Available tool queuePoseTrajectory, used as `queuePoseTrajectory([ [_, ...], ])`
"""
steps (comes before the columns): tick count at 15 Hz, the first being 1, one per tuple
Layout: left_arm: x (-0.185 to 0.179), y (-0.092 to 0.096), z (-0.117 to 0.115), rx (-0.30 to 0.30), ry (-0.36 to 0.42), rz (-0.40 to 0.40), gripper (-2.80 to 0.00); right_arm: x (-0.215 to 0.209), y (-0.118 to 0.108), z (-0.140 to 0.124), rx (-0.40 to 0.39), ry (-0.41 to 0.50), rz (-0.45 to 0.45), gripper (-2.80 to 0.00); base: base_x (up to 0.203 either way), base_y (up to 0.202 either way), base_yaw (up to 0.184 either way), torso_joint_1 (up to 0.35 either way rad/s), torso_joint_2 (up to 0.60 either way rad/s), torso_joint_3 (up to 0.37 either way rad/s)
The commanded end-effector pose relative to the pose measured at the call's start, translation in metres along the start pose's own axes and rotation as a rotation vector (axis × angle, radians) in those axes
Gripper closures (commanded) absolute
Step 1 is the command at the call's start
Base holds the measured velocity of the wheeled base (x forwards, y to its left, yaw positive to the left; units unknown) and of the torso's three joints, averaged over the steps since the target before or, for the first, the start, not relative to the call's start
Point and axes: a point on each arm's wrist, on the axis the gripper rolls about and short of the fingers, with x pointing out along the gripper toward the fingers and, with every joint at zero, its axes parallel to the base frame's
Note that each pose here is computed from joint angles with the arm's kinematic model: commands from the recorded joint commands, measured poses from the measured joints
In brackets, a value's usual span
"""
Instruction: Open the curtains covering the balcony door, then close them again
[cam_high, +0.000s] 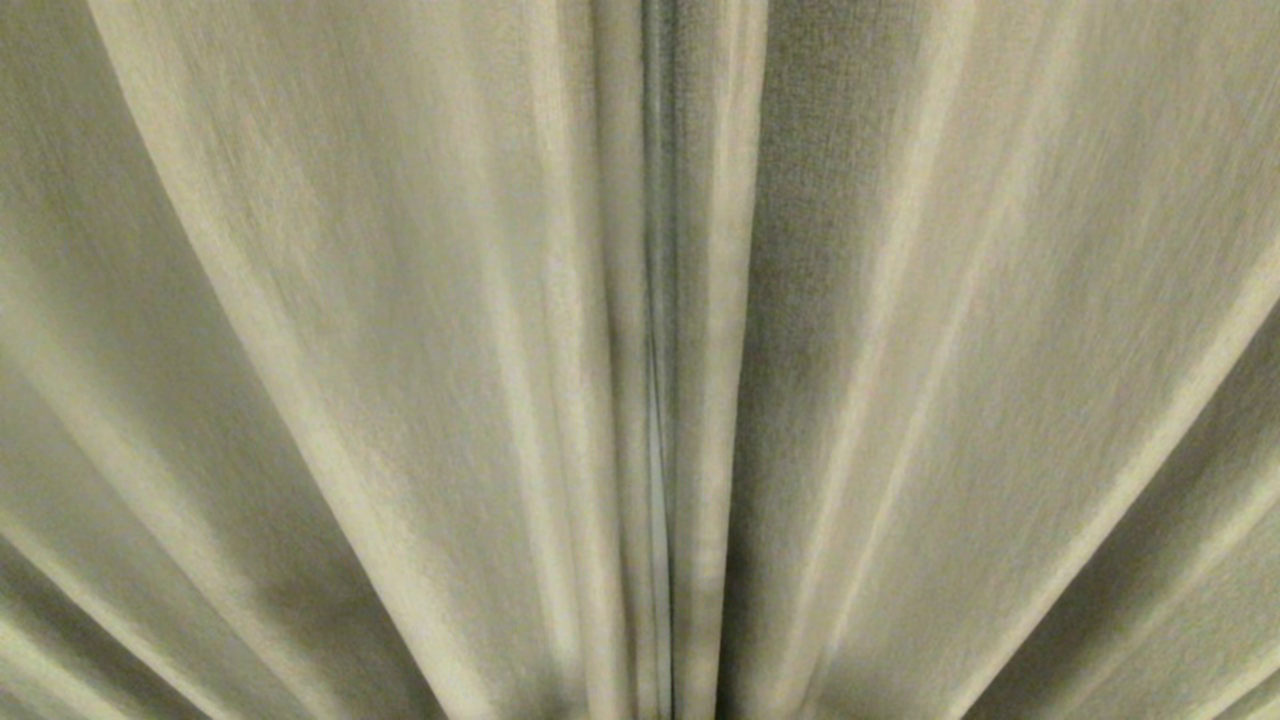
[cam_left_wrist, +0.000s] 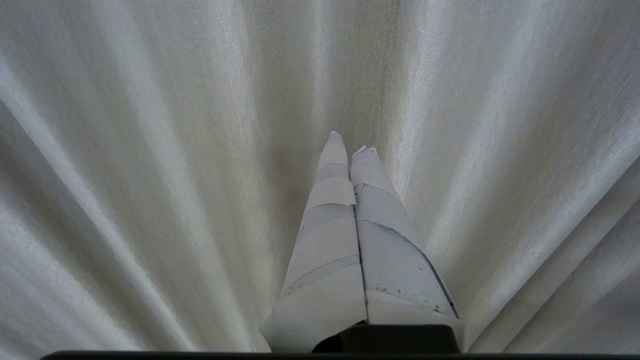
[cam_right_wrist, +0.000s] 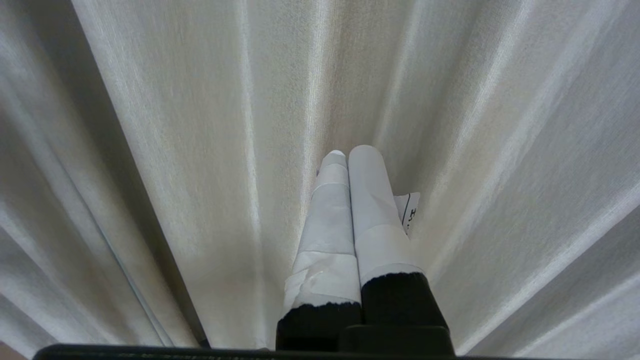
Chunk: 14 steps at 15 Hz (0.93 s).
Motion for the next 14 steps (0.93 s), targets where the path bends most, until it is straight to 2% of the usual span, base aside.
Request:
queuePoseTrajectory([
  [1,0.0,0.0,0.0001,0.0,-0.001,0.001,0.0,0.0,0.0,-0.0001,-0.001,0.0,0.002,0.0,0.0,0.0,0.0,0.0,0.0,0.0],
  [14,0.0,0.0,0.0,0.0,0.0,0.001,0.0,0.0,0.0,0.0001,0.001,-0.001,0.002,0.0,0.0,0.0,0.0,0.0,0.0,0.0],
])
